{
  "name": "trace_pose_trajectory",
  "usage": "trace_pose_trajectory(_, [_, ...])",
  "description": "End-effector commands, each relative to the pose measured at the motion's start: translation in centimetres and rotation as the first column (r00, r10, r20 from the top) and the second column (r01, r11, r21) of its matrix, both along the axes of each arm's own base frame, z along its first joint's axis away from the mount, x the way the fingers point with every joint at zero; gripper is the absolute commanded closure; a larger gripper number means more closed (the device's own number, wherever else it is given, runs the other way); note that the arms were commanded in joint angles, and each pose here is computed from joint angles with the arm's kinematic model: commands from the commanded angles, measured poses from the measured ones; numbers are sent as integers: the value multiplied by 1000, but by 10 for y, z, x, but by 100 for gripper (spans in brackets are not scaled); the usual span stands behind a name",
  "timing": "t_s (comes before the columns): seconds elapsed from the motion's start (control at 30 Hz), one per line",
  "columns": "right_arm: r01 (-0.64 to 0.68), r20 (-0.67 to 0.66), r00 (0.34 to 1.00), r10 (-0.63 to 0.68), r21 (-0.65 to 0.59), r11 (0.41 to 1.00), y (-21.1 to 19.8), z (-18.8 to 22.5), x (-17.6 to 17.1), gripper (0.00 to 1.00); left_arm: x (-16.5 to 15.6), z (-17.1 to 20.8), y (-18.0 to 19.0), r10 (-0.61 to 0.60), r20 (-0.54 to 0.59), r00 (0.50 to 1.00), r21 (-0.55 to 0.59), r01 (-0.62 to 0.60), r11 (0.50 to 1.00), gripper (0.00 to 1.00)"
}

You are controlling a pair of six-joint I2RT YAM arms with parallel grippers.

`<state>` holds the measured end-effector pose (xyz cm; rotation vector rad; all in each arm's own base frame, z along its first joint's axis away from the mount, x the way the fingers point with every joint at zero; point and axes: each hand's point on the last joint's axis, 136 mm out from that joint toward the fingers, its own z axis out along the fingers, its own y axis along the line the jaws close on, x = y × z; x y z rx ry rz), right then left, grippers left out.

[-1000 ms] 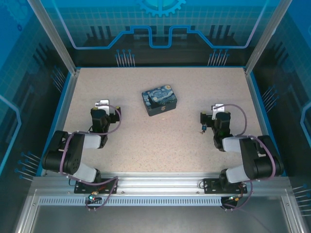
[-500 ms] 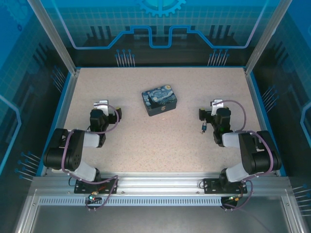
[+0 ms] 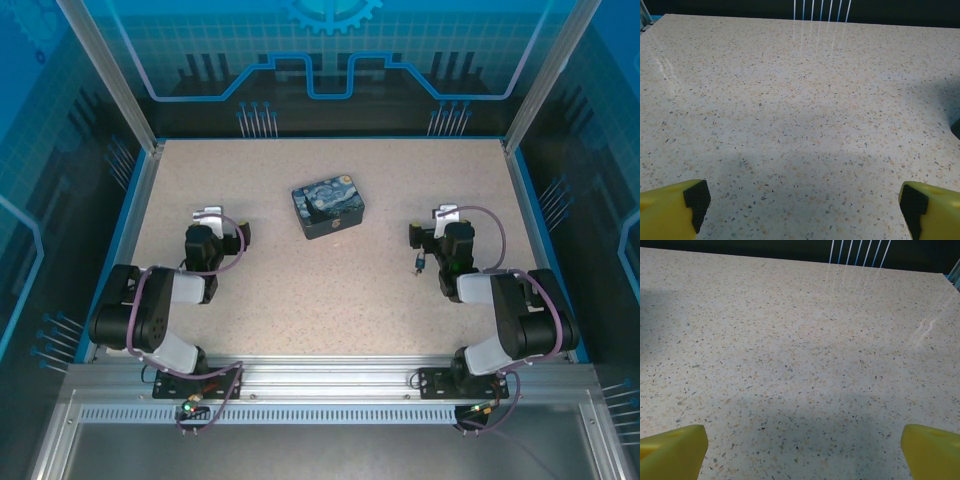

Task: Unlock a padlock with a key

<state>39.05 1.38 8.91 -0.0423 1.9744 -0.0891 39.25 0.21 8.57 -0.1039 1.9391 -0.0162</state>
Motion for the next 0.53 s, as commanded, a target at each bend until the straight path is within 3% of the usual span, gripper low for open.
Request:
trace_pose_trajectory(0.0, [-5,22,1000,5,-6,1000,1,7,5,0,6,9,-2,-14,33,999,-10,15,1000,1])
trace_pose_trajectory(0.5, [-51,12,999,50,3,999,7,6,6,0,6,9,-3,-16,32,999,-10,16,1000,1])
